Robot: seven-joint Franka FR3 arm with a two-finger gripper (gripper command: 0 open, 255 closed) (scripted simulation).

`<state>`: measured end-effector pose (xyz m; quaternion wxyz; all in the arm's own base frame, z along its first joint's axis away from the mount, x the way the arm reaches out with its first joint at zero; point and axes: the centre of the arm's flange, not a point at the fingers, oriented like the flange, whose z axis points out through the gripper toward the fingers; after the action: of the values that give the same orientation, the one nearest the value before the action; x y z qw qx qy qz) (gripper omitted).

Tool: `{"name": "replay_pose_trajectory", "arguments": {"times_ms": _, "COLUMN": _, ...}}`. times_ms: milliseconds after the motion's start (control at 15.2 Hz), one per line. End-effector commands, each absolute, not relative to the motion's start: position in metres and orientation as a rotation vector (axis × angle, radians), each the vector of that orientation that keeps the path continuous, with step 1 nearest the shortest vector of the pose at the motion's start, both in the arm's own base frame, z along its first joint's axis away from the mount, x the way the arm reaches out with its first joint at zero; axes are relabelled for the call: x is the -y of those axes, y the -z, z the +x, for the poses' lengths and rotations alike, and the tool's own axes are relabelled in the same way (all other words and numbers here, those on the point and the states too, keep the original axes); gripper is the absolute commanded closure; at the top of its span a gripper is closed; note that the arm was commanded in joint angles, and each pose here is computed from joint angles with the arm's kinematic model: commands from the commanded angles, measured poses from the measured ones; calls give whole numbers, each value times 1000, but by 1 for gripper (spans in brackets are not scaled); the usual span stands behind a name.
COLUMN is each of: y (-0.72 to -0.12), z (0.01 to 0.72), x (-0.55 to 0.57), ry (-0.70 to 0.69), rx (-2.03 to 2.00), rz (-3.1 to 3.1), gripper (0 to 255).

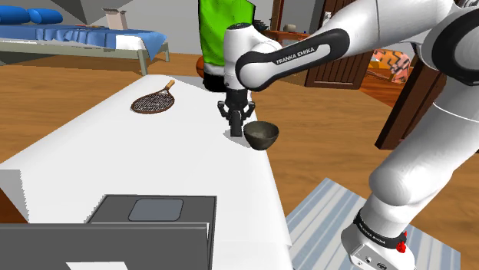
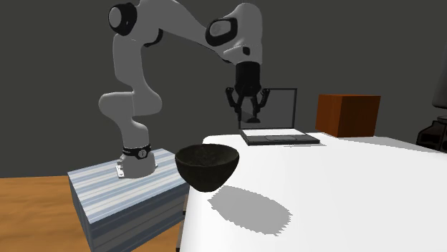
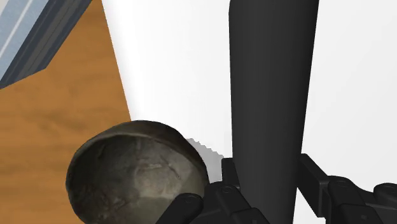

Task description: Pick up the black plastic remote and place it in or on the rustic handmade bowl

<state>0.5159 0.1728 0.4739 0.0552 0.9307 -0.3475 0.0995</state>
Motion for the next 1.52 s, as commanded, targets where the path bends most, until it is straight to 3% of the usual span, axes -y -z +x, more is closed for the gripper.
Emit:
{"name": "replay_pose_trajectory", "arguments": {"times_ms": 0, "y": -475, "z": 513, "x": -145, "ry": -303, "rx": 1054, "rz": 2827, "gripper": 255}}
{"name": "replay_pose_trajectory", "arguments": {"times_ms": 660, "y": -469, "z": 512, "x": -13, "ry": -303, "rx": 1054, "rz": 2827, "gripper": 255}}
{"name": "replay_pose_trajectory", "arguments": {"times_ms": 1452, "y": -411, "z": 512, "x": -8, "ry": -303, "rx": 1054, "rz": 2827, "gripper": 255}}
